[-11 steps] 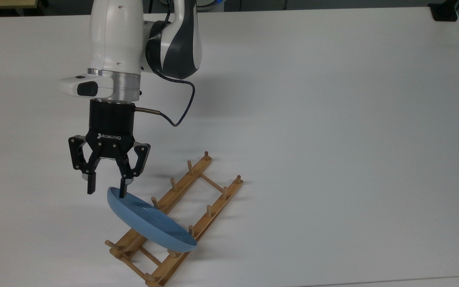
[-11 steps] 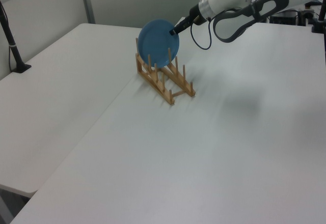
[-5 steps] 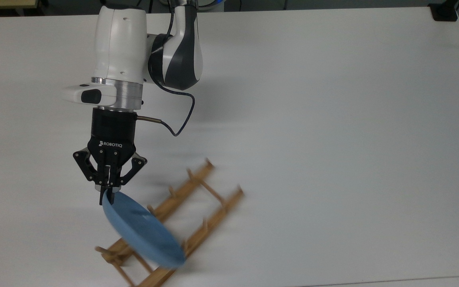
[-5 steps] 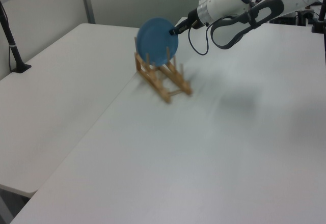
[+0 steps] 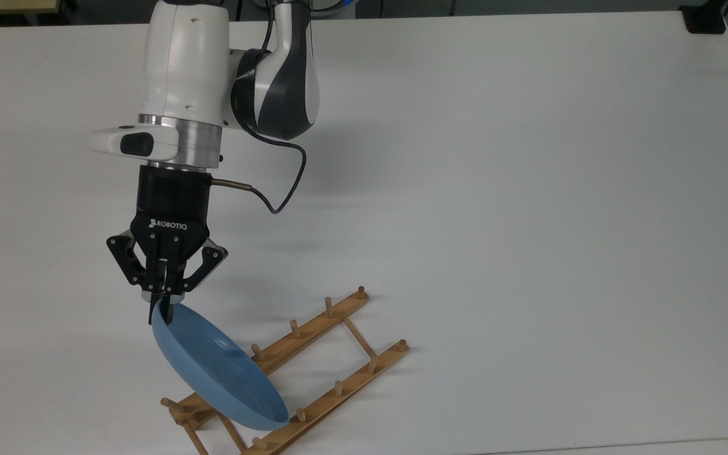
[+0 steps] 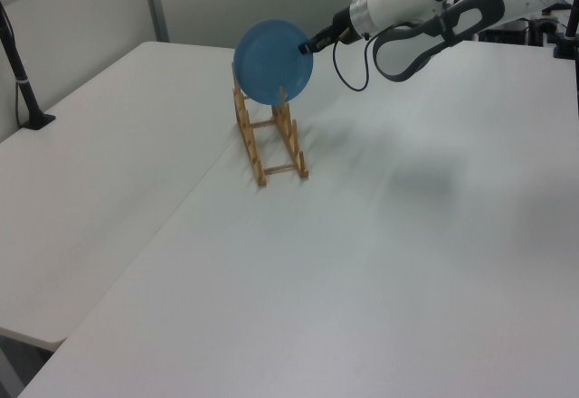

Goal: Pick plate from plate rack
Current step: 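Lift the blue plate up out of the rack and away from it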

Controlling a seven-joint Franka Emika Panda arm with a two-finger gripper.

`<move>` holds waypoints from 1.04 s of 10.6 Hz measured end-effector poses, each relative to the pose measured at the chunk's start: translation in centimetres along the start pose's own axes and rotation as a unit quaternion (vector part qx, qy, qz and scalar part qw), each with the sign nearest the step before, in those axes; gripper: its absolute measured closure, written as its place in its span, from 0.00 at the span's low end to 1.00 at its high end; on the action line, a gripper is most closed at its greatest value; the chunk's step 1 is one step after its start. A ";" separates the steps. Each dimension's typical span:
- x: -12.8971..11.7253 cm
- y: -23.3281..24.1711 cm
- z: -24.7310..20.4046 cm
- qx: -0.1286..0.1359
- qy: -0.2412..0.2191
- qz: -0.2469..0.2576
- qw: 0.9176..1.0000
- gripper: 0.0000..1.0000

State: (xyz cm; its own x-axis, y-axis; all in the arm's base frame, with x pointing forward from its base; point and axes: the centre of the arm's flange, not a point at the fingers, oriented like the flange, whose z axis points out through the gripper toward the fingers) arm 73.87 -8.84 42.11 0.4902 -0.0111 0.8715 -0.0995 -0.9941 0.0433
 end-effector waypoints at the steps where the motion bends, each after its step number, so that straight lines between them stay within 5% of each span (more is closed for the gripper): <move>1: 0.2 0.0 -0.1 0.000 0.001 0.015 1.000 0.93; 4: 2.7 0.2 -2.2 0.003 0.007 0.091 0.996 0.93; 7: 7.2 -0.4 -7.5 0.019 -0.136 0.109 0.984 0.93; 9: 8.3 -0.7 -11.4 0.028 -0.240 0.108 0.964 0.93; 11: 7.6 -0.6 -14.9 0.048 -0.356 0.105 0.927 0.93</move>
State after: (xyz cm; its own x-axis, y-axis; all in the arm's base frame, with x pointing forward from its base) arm 64.71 -6.75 55.95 0.9196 -0.2408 0.3102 -0.1977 -0.9664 -0.1642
